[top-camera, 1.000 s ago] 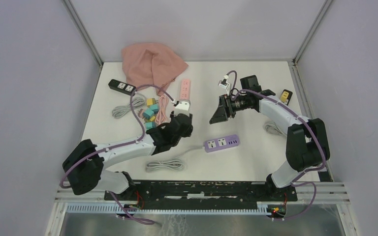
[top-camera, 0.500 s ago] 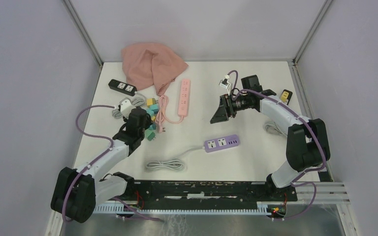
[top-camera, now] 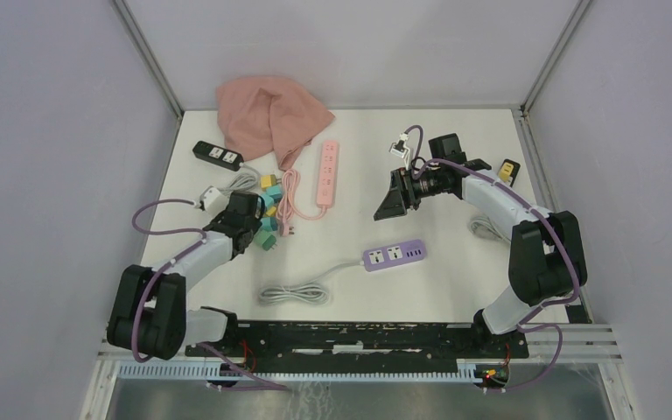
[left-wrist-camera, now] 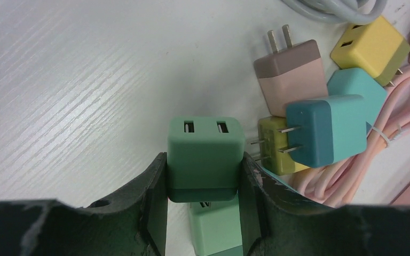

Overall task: Pull the plug off the socket
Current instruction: Place the plug at the center of the board.

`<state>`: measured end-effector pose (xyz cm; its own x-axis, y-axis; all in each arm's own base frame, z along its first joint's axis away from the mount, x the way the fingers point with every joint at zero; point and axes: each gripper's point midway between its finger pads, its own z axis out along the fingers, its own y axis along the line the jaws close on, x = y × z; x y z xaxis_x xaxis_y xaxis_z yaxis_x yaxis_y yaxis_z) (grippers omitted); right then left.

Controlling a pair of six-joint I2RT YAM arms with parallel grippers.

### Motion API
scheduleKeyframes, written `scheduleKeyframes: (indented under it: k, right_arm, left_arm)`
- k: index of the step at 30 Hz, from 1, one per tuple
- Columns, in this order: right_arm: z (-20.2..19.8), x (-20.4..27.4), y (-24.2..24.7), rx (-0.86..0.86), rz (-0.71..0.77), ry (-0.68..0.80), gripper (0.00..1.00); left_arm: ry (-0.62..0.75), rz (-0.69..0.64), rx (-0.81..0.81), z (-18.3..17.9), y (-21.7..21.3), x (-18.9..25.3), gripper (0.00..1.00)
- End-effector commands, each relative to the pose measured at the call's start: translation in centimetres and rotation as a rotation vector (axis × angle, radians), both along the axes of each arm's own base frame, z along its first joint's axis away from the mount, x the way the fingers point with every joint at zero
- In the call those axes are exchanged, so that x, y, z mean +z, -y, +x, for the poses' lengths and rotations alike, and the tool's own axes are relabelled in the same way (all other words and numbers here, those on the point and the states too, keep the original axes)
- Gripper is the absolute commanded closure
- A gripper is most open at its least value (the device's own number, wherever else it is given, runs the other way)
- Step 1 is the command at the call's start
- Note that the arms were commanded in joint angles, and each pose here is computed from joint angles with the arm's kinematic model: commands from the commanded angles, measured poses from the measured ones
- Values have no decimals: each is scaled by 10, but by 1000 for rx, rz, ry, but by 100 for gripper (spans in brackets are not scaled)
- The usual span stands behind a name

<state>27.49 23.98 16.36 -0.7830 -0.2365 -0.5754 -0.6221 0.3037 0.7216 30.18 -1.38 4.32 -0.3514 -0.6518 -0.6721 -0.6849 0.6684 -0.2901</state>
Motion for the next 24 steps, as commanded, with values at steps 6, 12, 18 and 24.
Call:
scheduleKeyframes:
  k: [6, 12, 18, 24]
  right_arm:
    - [8, 22, 2, 1, 21, 86, 25]
    - [8, 23, 3, -1, 19, 87, 25]
    - [9, 26, 7, -5, 13, 108, 25]
    - [12, 29, 12, -16, 8, 130, 25]
  left_arm:
    - [42, -43, 83, 10, -3, 9, 49]
    - [68, -49, 90, 8, -4, 16, 34]
    - [116, -94, 69, 5, 1, 29, 31]
    - [189, -164, 1, 2, 15, 50, 26]
